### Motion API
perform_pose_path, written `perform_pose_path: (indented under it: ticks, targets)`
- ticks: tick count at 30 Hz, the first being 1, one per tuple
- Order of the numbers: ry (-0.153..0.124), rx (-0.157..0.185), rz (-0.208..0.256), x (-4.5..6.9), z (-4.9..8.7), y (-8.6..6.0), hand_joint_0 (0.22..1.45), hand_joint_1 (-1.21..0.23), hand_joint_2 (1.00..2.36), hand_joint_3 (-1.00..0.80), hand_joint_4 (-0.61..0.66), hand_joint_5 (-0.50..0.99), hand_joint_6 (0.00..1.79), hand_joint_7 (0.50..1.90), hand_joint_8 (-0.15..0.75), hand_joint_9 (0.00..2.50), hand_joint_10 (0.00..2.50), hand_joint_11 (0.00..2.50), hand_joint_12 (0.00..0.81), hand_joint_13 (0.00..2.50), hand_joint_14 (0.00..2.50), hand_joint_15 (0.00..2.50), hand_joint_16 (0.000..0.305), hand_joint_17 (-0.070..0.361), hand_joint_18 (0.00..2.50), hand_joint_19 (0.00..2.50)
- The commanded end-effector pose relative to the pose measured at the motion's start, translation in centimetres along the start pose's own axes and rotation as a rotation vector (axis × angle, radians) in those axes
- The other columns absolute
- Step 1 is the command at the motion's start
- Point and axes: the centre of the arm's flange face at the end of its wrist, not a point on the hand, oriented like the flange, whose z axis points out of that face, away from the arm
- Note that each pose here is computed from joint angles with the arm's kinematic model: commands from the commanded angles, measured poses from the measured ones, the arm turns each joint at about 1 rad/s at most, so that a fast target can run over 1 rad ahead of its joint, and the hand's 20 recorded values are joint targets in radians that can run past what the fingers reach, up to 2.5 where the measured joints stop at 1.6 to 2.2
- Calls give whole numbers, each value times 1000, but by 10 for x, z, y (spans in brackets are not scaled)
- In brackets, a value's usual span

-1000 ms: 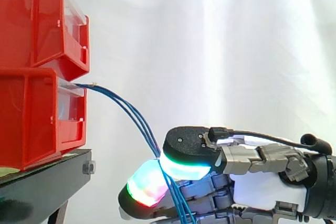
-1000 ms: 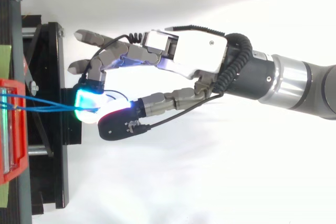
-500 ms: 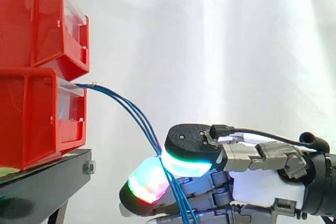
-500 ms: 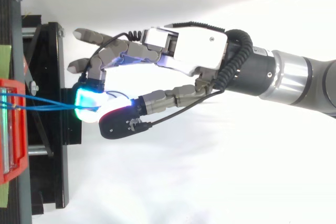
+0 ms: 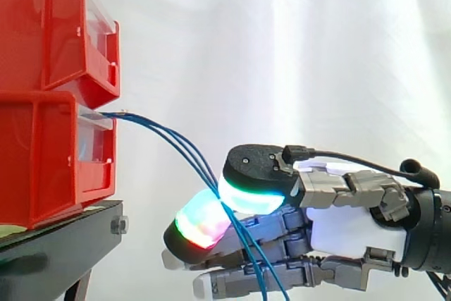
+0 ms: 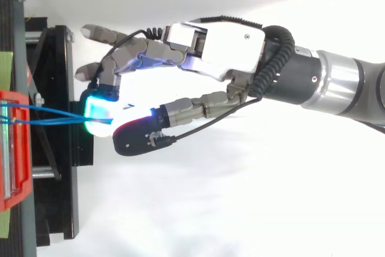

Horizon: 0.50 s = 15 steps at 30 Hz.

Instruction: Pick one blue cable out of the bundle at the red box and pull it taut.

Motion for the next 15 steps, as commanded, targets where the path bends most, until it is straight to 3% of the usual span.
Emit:
perform_pose_path:
  ticks: [1,10,15]
  targets:
    - [1,-1,-8,-1,0,2,595,-688,1016,-120,206,-184,885,888,329,419,3,168,354,78,0,6,53,120,114,151]
    - [0,1,-8,-1,0,2,606,-743,1016,-56,151,-169,883,911,355,485,3,157,372,143,0,0,56,126,213,103]
    - [5,18,-10,-3,-2,4,609,-779,1014,-21,94,-162,882,918,364,512,3,162,380,163,0,0,57,129,250,105]
